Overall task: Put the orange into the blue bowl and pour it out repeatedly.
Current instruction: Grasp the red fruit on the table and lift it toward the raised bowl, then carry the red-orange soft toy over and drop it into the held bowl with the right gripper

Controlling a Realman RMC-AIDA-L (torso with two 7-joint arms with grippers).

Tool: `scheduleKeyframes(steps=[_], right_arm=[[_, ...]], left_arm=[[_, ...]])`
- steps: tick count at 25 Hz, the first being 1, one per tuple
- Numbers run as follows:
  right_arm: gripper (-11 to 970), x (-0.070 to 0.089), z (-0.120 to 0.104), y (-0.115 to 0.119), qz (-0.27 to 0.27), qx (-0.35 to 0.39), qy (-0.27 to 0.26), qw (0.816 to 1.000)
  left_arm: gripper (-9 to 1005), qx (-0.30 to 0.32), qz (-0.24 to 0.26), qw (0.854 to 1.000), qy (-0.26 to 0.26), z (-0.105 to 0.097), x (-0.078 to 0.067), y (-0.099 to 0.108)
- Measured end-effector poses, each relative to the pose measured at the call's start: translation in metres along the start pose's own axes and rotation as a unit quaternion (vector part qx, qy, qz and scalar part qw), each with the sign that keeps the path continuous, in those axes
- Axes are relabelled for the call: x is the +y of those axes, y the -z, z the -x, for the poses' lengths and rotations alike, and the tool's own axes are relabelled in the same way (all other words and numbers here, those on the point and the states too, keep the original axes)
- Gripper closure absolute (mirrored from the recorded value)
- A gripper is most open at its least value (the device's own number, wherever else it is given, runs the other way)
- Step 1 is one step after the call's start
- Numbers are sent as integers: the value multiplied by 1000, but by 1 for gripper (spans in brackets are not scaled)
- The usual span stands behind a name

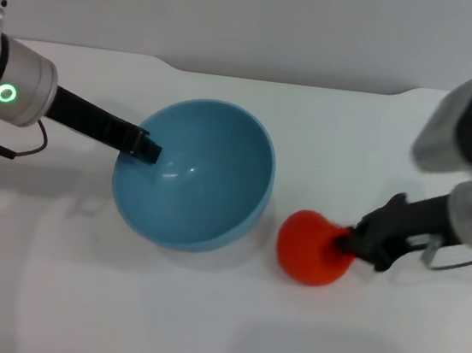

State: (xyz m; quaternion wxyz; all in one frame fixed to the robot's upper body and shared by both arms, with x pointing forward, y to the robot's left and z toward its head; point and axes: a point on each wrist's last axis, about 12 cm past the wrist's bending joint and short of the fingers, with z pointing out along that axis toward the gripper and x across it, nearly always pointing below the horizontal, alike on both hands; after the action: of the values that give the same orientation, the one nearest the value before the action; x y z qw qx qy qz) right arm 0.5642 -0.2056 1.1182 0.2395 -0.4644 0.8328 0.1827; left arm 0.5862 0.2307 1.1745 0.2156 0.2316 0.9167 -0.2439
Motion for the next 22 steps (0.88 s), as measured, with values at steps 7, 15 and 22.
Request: scheduleKeyframes(steps=[7,15,22], right_arm=[[926,-18,-9,51,-16,-44,-36,998],[928,-15,-7,95,-17,-57,-20,998],[930,6,11,112,12,-65,36,997]], left_arm=[[998,25,0,999,-30,4,-12,-28],[998,95,-11,992,-88,11,-50,-72],[998,111,3,985,-135,15,-80,-94]])
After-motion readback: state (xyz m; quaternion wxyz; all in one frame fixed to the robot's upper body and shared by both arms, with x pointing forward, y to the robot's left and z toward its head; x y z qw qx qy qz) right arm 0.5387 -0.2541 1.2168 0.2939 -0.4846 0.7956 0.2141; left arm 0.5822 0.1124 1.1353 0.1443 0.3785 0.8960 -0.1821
